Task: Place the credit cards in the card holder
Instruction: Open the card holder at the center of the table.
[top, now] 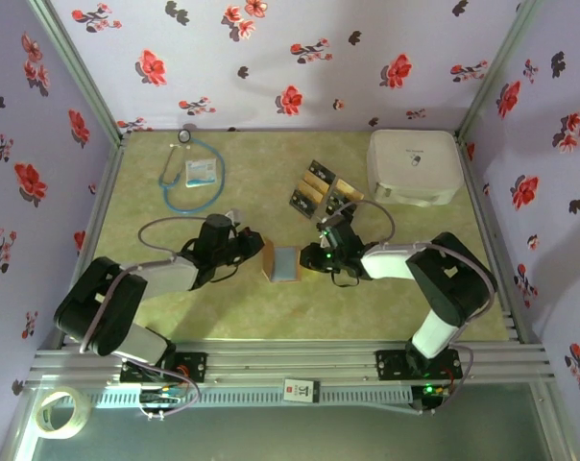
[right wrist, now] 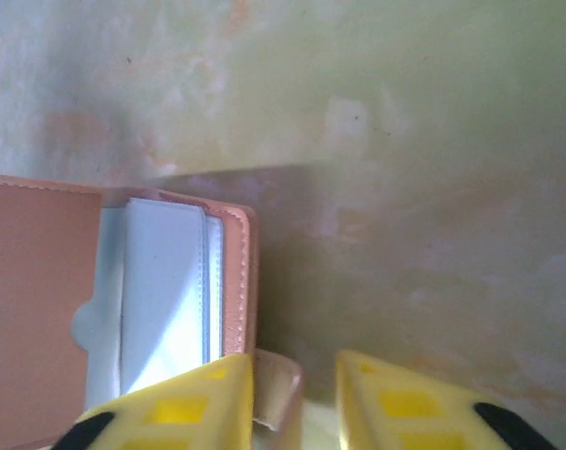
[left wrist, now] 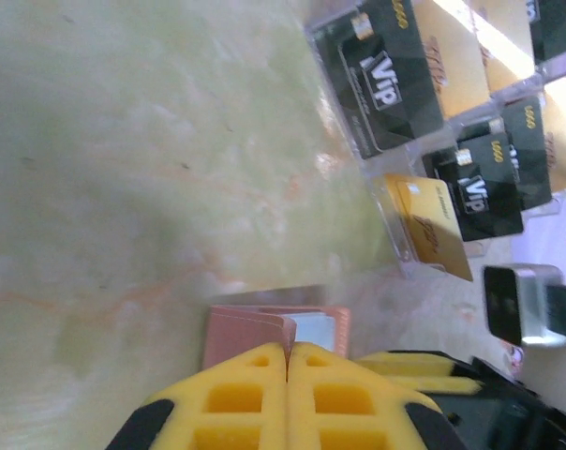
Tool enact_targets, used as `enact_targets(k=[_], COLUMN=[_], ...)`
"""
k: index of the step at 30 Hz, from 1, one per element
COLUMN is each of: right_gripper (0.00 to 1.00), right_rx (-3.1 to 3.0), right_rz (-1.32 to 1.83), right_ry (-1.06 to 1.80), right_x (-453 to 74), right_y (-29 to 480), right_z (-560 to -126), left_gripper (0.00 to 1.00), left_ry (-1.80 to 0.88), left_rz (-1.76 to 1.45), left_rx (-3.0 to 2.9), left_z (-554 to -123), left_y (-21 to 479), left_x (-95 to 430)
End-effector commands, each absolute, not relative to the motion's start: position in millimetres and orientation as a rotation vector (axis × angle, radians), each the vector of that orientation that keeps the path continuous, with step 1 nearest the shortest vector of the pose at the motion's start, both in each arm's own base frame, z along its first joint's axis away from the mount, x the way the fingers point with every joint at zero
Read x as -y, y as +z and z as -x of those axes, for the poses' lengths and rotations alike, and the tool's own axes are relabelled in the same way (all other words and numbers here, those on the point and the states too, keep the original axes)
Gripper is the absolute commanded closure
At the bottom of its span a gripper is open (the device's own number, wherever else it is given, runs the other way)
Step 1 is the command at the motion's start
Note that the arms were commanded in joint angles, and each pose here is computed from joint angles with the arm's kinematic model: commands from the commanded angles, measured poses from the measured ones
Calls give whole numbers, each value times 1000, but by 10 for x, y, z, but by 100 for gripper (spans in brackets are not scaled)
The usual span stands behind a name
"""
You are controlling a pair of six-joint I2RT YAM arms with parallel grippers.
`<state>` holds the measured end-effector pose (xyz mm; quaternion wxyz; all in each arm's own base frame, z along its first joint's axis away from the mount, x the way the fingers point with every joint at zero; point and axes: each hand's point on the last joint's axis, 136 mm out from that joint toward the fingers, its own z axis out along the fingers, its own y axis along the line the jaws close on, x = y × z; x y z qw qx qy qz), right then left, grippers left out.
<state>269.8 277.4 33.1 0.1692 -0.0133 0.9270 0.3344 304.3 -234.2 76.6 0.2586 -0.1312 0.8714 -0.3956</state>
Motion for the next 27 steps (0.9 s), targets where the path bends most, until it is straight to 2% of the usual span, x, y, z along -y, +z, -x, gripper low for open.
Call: enact_targets(k=[1, 7, 14, 19, 21, 23, 25, 27], right_gripper=[66, 58, 59, 62, 63, 64, 65, 65], right_rx=[-2607, -2576, -2563, -2604, -2622, -2638, -2652, -2664], right_rz=[93, 113, 186, 234, 220, 198, 185, 179], right_ry=[924, 921, 965, 982, 979, 974, 960, 945], right_x=[-2751, -2732, -2989, -3256, -3279, -3267, -3244, -3223], right_y=[597, 887, 1016, 831, 711, 590, 495, 422], right_z=[-2709, -2702, -2664, -2596, -2588, -2581, -2572, -2567], left_gripper=[100, 100, 100, 99, 91, 75, 63, 59], left_ry=[-965, -919, -894, -840, -796, -733, -669, -611], left_rz=[342, 311, 293, 278, 267, 239, 211, 183], left_rx=[-2421, -2441, -2456, -2472, -2487, -2519, -2551, -2580], left_z=[-2959, -2961, -2955, -2953, -2951, -2942, -2928, -2918], left_y=[612, 612, 594, 584, 580, 568, 548, 515], left_x=[2165, 2095, 2073, 2012, 1971, 1920, 1874, 1830])
